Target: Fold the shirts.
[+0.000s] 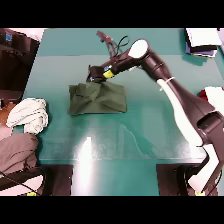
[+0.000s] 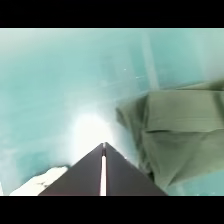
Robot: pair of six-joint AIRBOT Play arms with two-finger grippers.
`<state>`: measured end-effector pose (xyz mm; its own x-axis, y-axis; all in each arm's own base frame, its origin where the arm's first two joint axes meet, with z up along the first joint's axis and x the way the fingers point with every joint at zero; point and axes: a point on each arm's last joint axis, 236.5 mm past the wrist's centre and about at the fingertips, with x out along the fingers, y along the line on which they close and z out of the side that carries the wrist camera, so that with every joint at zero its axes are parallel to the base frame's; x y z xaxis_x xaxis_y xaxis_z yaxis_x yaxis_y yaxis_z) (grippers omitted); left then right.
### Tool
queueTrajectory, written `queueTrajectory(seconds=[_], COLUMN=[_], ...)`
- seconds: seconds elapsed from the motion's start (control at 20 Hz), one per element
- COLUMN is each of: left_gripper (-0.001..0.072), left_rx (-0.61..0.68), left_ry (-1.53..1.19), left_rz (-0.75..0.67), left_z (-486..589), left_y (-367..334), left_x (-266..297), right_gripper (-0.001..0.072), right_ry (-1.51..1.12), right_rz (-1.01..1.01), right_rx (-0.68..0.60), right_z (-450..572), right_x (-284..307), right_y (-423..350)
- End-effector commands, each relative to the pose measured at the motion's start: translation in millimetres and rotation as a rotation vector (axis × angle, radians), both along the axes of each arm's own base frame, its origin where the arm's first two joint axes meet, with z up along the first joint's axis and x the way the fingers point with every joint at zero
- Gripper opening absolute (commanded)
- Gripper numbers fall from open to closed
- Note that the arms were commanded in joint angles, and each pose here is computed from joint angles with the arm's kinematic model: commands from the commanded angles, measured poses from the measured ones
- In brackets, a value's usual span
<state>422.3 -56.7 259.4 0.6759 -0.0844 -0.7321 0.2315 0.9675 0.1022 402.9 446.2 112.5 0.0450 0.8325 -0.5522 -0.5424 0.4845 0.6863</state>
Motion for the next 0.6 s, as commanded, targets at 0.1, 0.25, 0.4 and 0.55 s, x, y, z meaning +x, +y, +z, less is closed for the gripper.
queueTrajectory(seconds=[0.1,0.25,0.4,0.55], left_gripper=[0.0024,0.0024,0.0025,0.0024], left_rx=[0.004,-0.002,0.0,-0.01], left_ry=[0.03,0.039,0.052,0.071], left_rz=[0.021,0.018,0.018,0.009], left_z=[-0.2,-1.5,-3.4,-6.0], left_y=[7.3,5.9,6.1,3.0], left_x=[-12.4,-14.0,-16.3,-19.9], right_gripper=[0.0018,0.0594,0.0657,0.0577], right_ry=[-0.048,-0.119,-0.107,-0.023], right_rz=[-0.058,0.018,0.108,0.15], right_rx=[0.037,0.073,0.053,-0.11], right_z=[-37.0,-39.2,-25.2,-42.1], right_x=[15.6,2.5,-14.6,-14.7], right_y=[45.3,66.0,48.5,-34.8])
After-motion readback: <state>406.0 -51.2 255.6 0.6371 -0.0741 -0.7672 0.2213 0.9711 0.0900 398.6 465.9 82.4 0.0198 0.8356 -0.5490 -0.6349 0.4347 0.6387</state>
